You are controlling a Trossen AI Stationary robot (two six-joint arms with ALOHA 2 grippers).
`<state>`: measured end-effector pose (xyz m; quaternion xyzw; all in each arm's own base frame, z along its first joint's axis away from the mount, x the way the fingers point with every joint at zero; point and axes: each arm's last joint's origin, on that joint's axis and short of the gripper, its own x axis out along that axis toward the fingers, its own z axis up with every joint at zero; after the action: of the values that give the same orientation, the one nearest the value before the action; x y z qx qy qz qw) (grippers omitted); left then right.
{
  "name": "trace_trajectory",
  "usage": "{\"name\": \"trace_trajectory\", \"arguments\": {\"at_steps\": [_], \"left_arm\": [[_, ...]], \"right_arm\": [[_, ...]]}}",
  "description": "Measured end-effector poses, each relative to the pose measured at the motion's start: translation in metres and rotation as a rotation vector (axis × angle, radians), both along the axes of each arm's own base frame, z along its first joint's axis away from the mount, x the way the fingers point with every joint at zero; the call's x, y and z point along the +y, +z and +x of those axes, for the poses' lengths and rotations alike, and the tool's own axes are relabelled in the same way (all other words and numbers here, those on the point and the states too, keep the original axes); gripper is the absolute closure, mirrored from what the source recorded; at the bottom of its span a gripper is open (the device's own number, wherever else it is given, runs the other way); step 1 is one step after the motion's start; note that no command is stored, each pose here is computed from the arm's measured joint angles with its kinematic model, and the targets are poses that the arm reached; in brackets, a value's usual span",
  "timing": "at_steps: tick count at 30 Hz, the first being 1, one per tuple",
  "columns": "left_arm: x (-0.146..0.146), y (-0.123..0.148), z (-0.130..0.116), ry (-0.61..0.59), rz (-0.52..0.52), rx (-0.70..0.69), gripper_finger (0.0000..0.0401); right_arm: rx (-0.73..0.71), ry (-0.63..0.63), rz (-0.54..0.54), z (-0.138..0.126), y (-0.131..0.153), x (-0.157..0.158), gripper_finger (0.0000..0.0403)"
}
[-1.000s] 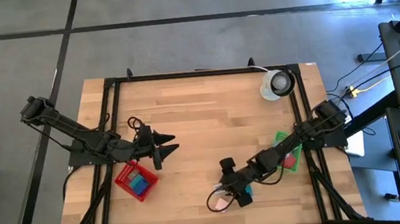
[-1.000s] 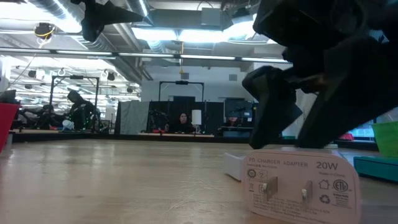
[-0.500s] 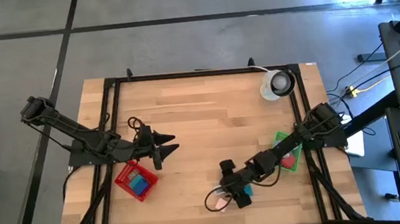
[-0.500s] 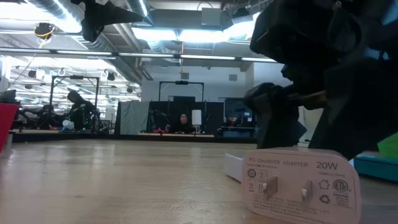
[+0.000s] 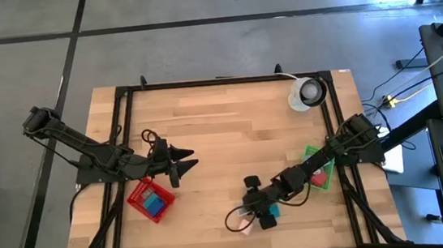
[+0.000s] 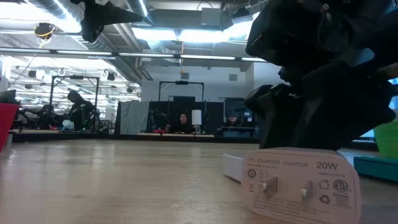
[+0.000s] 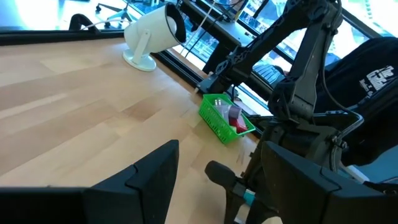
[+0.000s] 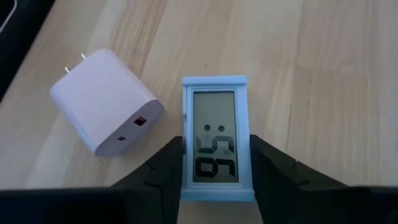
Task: Pick & Place Office items
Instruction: Put the white digital clock into the red bin
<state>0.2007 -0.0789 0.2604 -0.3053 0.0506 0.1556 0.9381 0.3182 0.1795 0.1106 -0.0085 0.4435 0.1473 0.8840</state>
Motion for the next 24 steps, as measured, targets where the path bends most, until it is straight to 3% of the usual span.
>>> {"name": "trace_trajectory", "arguments": {"at_steps": [5,8,12,24], "left_arm": [[0.0,0.003,0.001,0.004,-0.043,-0.038,0.0175],[-0.001,0.01,0.002,0.004,-0.077,-0.109,0.0175],[-0.001,0.018,0.002,0.026,-0.111,-0.191,0.0175],[0.0,0.022,0.002,0.056,-0.081,-0.217,0.0175]], "right_arm": [[0.009,-0.064,0.023,-0.003,0.007,-0.002,0.0254],[-0.067,-0.107,0.021,-0.003,0.03,-0.005,0.0244],[-0.169,-0.2,-0.066,-0.007,0.064,-0.021,0.0237],[-0.603,-0.688,-0.152,-0.022,0.158,-0.066,0.0241]]}}
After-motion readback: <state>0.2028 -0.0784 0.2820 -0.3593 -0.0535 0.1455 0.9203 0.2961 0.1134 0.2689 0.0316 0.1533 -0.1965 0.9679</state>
